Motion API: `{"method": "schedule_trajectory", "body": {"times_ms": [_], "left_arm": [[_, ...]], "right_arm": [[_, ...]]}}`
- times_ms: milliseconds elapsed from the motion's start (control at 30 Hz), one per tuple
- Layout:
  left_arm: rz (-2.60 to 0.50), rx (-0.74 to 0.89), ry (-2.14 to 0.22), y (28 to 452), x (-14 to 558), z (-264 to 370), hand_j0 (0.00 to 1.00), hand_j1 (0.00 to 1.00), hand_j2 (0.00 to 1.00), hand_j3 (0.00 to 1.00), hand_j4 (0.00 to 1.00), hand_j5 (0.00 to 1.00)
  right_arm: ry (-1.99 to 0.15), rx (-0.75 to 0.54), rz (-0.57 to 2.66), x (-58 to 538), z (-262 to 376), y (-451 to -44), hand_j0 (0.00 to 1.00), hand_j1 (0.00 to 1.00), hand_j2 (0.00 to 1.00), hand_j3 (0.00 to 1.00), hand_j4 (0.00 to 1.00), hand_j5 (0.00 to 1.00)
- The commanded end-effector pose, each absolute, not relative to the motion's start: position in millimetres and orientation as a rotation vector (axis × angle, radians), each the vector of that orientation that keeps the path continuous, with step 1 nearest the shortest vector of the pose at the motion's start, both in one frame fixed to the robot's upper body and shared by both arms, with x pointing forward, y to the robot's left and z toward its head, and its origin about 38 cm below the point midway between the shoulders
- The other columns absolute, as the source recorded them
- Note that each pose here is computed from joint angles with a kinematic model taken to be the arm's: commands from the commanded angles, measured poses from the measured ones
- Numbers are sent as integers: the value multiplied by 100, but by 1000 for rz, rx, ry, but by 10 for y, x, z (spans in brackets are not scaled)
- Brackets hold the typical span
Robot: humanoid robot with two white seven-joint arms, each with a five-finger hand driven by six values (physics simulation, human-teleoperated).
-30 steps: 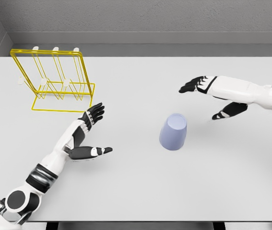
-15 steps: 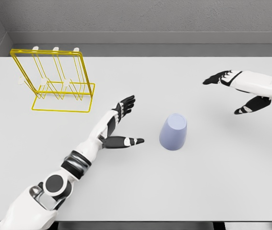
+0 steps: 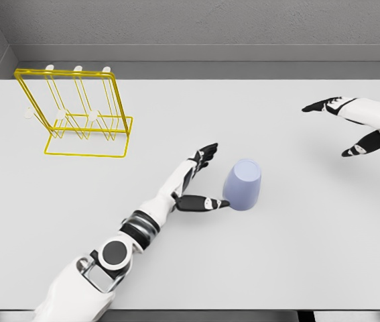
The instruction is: Place the cup on the cup holder with both arms
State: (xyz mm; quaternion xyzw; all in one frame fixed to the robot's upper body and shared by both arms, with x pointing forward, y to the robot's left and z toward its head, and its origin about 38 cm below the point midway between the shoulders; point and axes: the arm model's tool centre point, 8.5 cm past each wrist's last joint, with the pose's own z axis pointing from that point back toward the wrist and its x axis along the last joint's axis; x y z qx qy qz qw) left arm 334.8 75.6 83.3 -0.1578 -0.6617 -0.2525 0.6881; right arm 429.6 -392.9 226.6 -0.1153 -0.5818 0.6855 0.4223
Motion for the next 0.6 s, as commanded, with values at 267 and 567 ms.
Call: {"method": "schedule_trajectory", "body": {"times_ms": [267, 567], "left_arm": [[-592, -370, -1467, 588, 3363, 821, 100, 100, 100, 100, 100, 100], [-598, -381, -1455, 434, 3363, 807, 100, 100, 100, 100, 100, 100]], "right_arm": [[-1386, -251, 1695, 4308, 2026, -4002, 100, 100, 100, 100, 100, 100], [-1360, -241, 1686, 4265, 1945, -4061, 100, 100, 100, 100, 100, 100]]}}
